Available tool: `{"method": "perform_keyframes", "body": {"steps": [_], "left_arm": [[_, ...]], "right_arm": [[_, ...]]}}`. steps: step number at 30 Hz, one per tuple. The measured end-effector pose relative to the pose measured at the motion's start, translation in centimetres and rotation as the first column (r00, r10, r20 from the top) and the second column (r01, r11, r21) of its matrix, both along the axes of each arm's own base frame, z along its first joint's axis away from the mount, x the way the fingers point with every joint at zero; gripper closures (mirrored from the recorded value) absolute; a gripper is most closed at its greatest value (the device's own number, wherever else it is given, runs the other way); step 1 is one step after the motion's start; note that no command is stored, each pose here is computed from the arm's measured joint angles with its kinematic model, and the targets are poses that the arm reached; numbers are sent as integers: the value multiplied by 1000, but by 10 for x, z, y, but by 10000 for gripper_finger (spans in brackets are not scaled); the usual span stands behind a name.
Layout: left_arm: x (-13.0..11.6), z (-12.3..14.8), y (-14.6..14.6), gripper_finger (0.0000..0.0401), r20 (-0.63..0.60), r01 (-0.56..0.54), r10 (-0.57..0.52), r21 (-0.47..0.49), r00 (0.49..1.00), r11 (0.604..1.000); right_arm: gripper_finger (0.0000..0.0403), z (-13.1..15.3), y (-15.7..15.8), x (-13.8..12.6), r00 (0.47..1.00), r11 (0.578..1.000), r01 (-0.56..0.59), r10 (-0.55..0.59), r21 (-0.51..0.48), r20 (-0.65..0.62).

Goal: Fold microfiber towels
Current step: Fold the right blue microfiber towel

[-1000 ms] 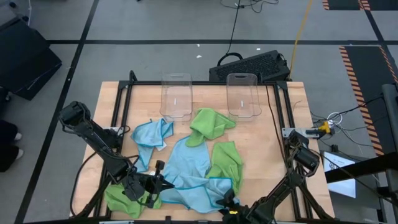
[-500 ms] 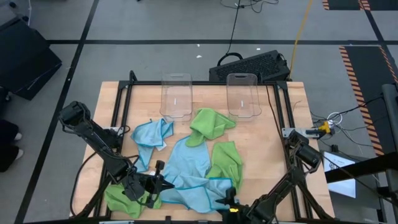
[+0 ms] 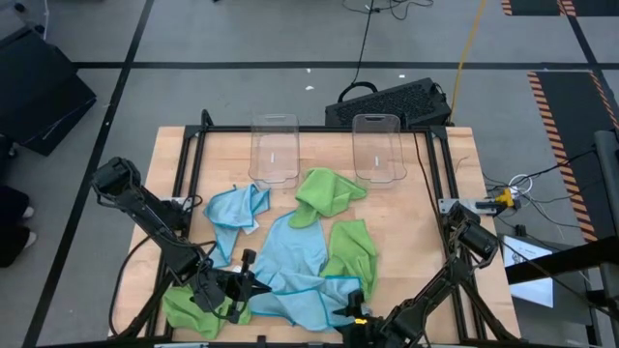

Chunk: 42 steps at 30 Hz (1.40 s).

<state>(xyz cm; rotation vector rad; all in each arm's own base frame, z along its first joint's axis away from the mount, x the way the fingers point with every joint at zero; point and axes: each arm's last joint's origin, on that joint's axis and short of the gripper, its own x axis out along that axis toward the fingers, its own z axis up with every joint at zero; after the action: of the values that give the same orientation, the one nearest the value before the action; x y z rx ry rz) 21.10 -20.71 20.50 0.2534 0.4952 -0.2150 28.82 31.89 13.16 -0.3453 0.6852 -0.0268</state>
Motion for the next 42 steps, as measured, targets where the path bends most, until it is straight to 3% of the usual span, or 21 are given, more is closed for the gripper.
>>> {"method": "perform_keyframes", "body": {"steps": [16, 27, 37, 42], "left_arm": [[0, 0, 0, 385, 0, 1, -1, 1, 1000, 1000], [0, 0, 0, 385, 1, 1, -1, 1, 1000, 1000], [0, 0, 0, 387, 2, 5, -5, 8, 1000, 1000], [0, 0, 0, 396, 2, 5, -5, 9, 1000, 1000]], "right_arm": [[225, 3, -5, 12, 999, 999, 20, -21, 31, 31], [304, 2, -7, 14, 1000, 998, 1, -1, 60, -1], [339, 2, -11, 18, 1000, 998, 14, -14, 63, -1], [388, 2, -11, 18, 1000, 999, 4, -4, 51, -3]]}}
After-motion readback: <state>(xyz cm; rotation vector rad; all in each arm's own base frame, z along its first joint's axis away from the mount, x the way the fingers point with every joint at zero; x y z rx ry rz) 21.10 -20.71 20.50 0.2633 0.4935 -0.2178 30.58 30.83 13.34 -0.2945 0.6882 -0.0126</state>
